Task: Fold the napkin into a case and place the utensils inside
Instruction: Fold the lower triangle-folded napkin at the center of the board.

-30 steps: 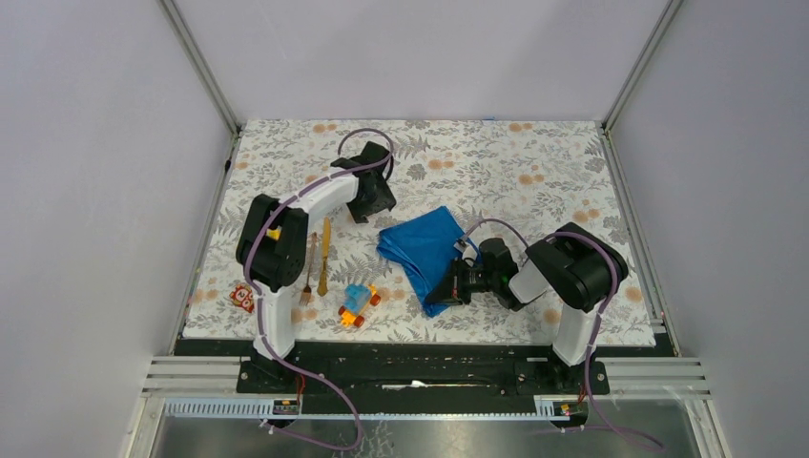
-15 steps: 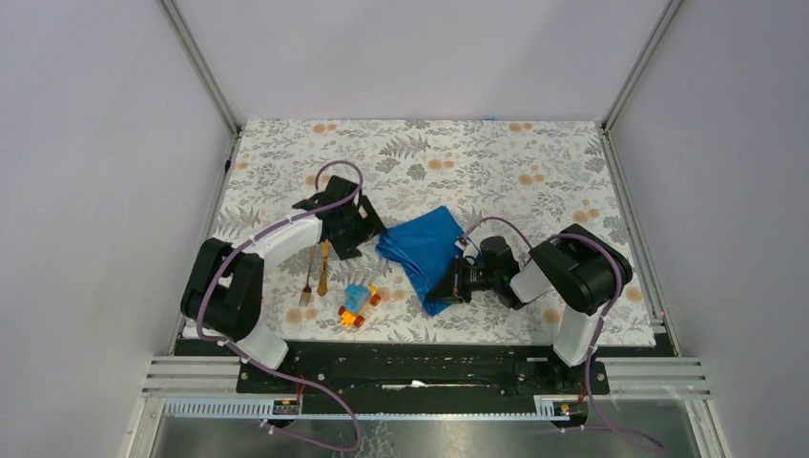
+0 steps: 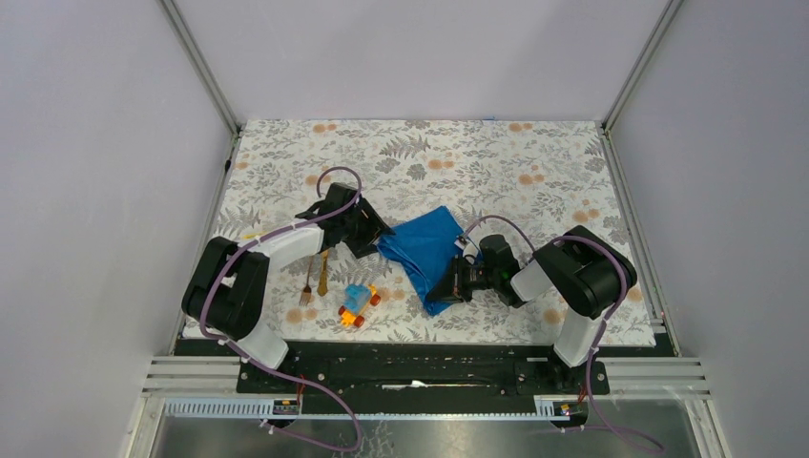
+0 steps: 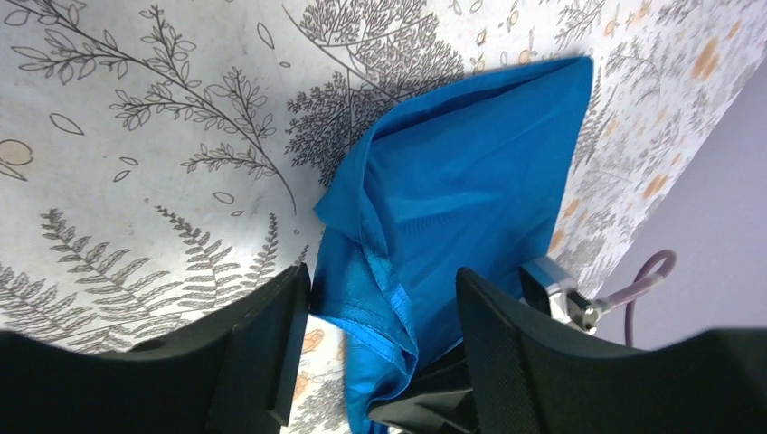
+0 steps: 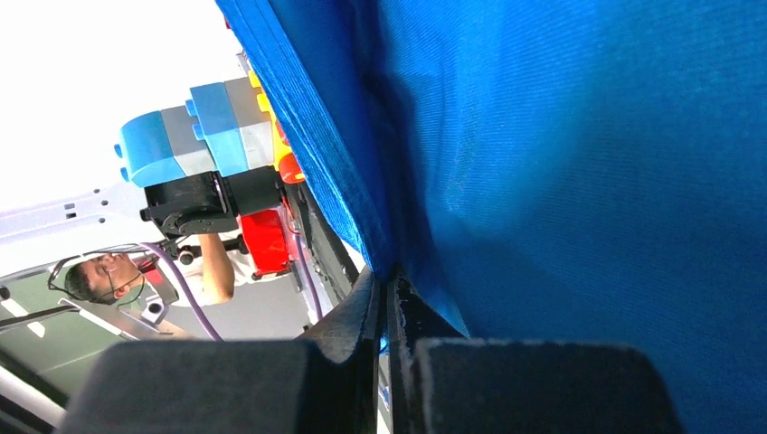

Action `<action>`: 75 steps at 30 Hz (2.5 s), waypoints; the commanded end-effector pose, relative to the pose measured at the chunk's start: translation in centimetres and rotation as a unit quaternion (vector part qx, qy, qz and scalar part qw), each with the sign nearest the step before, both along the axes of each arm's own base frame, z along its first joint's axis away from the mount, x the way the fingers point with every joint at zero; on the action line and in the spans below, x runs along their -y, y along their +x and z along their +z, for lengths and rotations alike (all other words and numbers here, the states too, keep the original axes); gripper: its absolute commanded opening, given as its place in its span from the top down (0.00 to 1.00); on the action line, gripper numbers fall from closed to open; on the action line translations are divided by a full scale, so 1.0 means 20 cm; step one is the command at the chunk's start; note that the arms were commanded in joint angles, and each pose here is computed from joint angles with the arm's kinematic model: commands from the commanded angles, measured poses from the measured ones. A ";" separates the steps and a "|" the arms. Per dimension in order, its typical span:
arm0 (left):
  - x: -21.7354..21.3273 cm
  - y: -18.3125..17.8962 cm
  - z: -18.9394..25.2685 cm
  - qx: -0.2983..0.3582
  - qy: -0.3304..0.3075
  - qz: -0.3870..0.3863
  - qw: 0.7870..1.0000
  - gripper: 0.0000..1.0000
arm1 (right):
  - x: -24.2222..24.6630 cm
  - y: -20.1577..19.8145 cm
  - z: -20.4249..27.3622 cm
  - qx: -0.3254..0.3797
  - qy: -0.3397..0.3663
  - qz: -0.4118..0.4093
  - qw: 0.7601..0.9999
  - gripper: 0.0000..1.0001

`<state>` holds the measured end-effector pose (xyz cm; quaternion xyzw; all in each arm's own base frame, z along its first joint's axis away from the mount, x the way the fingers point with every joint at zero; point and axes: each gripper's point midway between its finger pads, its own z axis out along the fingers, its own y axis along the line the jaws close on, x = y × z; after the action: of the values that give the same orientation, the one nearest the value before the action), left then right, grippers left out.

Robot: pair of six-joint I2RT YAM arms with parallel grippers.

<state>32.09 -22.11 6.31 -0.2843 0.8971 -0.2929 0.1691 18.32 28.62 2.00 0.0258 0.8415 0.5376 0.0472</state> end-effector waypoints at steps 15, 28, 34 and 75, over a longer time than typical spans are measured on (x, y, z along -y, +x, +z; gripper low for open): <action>0.05 0.11 0.00 0.003 0.007 -0.003 1.000 0.59 | 0.00 0.06 0.06 0.056 -0.014 0.012 0.998 1.00; -0.20 0.15 0.11 0.021 0.052 0.021 0.998 0.97 | -0.22 -0.06 0.11 0.081 -0.011 0.090 0.993 1.00; -0.25 0.18 0.21 0.036 0.072 0.032 0.996 1.00 | -0.35 -0.09 0.22 0.070 0.047 0.108 0.991 1.00; 0.02 0.41 0.33 0.079 0.080 0.057 0.992 1.00 | -0.40 -0.09 0.26 0.043 0.092 0.118 0.988 1.00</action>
<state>37.05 -19.68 12.41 -0.2991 0.9001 -0.1987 0.2469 18.37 37.49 7.94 -0.0893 0.7884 0.6063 0.0529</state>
